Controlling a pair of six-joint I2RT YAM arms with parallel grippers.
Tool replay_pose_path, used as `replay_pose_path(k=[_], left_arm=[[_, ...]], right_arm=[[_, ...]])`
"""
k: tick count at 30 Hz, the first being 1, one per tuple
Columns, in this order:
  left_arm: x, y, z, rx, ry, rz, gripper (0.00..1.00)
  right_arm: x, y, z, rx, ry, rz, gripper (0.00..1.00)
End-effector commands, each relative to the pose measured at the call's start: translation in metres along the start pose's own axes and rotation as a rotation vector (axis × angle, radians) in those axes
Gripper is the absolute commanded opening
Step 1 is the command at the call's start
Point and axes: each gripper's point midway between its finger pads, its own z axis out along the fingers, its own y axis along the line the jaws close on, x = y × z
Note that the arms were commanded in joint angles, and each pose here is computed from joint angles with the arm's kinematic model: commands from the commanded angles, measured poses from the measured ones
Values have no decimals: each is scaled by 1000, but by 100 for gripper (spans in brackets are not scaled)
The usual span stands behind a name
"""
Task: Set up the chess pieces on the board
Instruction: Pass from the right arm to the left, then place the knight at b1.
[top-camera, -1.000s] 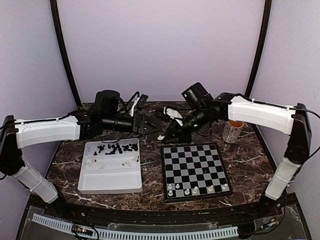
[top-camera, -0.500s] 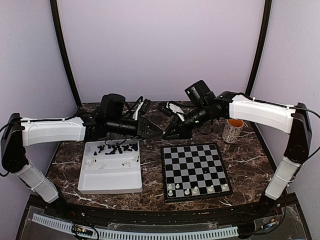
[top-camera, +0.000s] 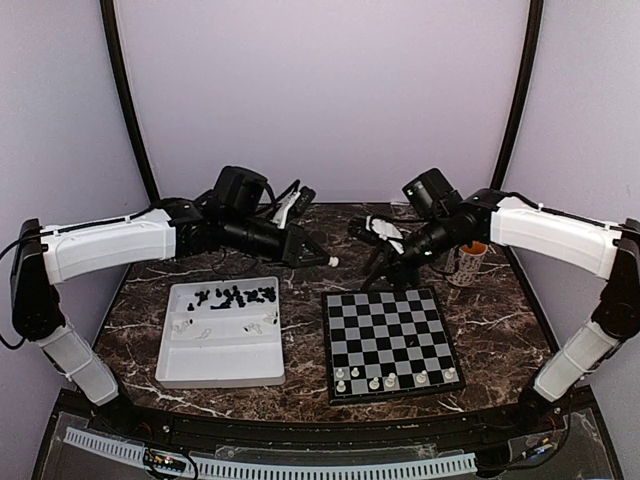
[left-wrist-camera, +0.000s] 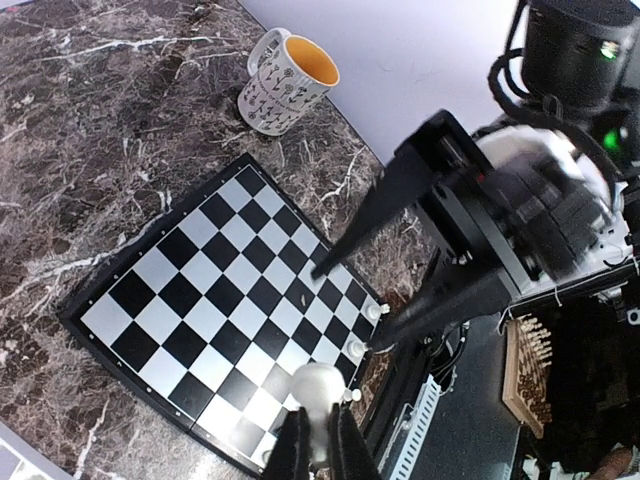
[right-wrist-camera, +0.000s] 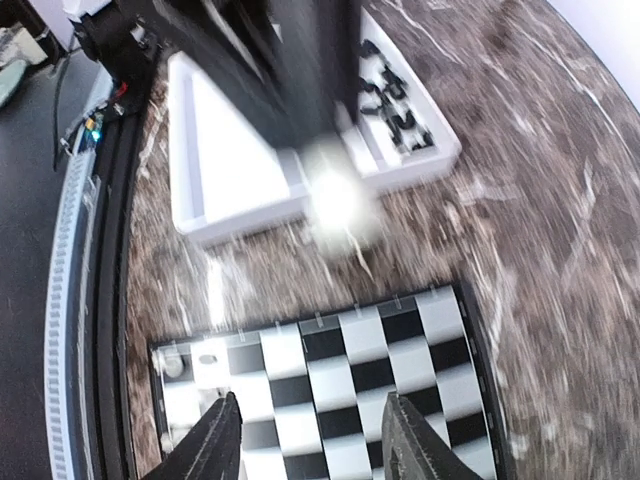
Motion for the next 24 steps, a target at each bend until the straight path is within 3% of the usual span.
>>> replay_pose_path(k=[1, 11, 17, 24], left_arm=[[30, 1, -6, -141, 187, 172, 0], [113, -20, 45, -236, 590, 491, 0], [138, -28, 74, -274, 717, 658, 0], [160, -30, 87, -281, 808, 724, 0]], right_arm=[[48, -15, -49, 76, 18, 53, 50], [136, -69, -110, 390, -94, 347, 51], [143, -80, -115, 448, -76, 359, 52], [147, -81, -110, 434, -65, 358, 53]])
